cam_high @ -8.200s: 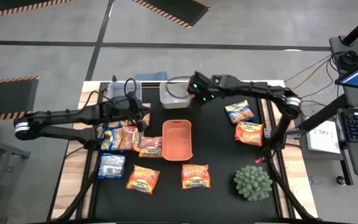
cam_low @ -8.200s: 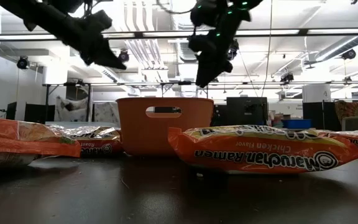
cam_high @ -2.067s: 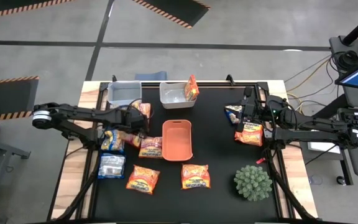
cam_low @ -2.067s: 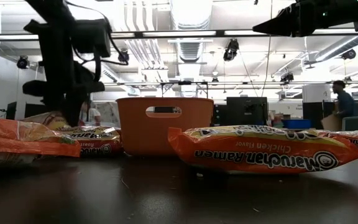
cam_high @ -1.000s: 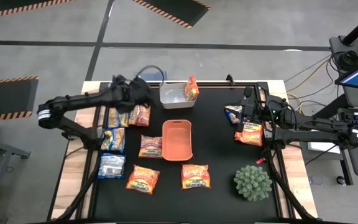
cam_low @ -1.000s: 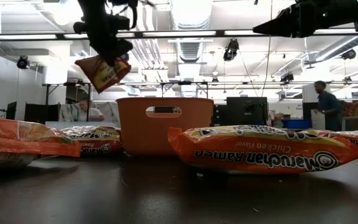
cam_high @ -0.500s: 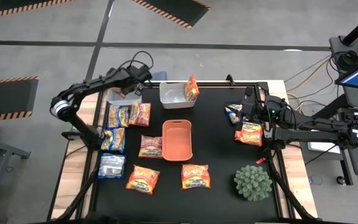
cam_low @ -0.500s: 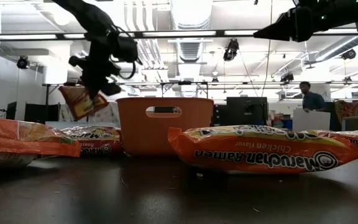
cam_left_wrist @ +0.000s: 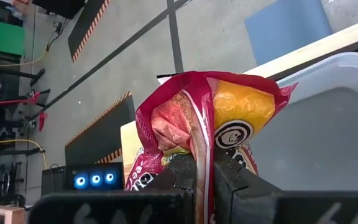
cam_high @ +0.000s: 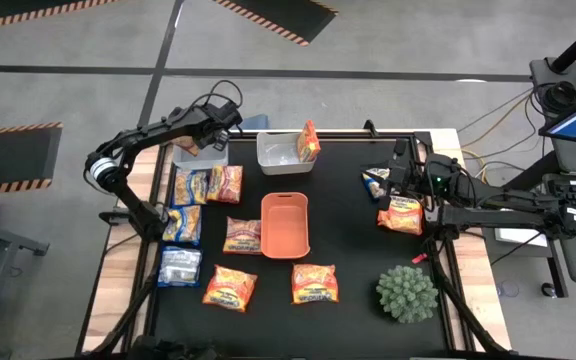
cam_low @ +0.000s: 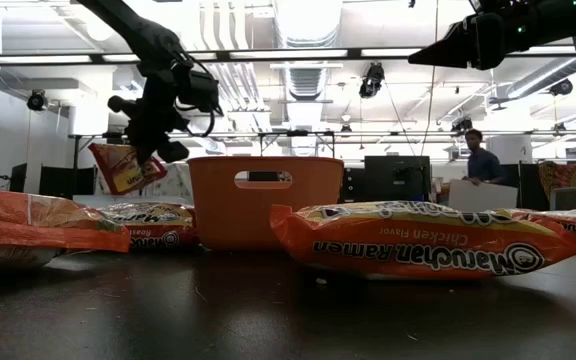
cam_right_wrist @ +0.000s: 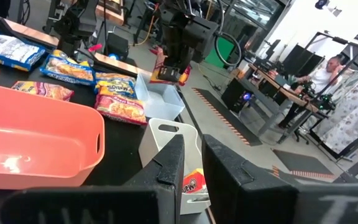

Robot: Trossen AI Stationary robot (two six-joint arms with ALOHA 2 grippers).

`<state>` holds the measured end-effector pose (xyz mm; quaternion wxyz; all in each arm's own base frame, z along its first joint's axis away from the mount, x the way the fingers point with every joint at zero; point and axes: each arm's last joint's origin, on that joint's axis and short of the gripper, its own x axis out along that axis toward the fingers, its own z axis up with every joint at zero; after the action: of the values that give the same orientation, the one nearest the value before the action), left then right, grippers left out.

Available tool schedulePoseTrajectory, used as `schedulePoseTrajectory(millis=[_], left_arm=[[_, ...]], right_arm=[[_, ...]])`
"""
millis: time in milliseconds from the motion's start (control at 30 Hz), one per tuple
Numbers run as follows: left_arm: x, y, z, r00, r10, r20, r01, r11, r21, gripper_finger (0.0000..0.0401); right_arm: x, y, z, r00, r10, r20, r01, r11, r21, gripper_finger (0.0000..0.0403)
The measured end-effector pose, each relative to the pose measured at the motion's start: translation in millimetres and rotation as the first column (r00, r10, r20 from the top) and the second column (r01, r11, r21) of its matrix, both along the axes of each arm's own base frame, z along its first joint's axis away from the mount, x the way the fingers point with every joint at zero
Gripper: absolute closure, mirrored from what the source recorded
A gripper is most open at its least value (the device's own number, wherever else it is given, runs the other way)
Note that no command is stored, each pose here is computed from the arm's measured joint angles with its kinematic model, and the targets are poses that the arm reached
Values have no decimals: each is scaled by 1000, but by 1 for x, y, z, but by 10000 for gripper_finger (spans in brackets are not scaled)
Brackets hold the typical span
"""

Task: Sort Maruchan noodles
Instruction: Put the red bag into the transparent bin

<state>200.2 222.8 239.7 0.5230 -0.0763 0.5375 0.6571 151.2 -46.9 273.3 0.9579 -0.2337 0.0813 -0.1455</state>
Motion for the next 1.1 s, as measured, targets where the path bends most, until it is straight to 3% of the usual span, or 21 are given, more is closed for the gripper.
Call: schedulePoseTrajectory(millis=[467,900,1100], left_arm=[[-5,-2,-2,998,65,-19,-64,997,45,399],[-12,-4,-14,995,95,-33,-94,995,29,335],[-20,-6,-29,991,124,-46,-124,992,-2,324]], right_arm=[[0,0,0,1000,-1,1,1,1000,10,355],[0,0,0,1000,-1,1,1,1000,11,355],[0,0,0,1000,-1,-1,1,1000,12,355]])
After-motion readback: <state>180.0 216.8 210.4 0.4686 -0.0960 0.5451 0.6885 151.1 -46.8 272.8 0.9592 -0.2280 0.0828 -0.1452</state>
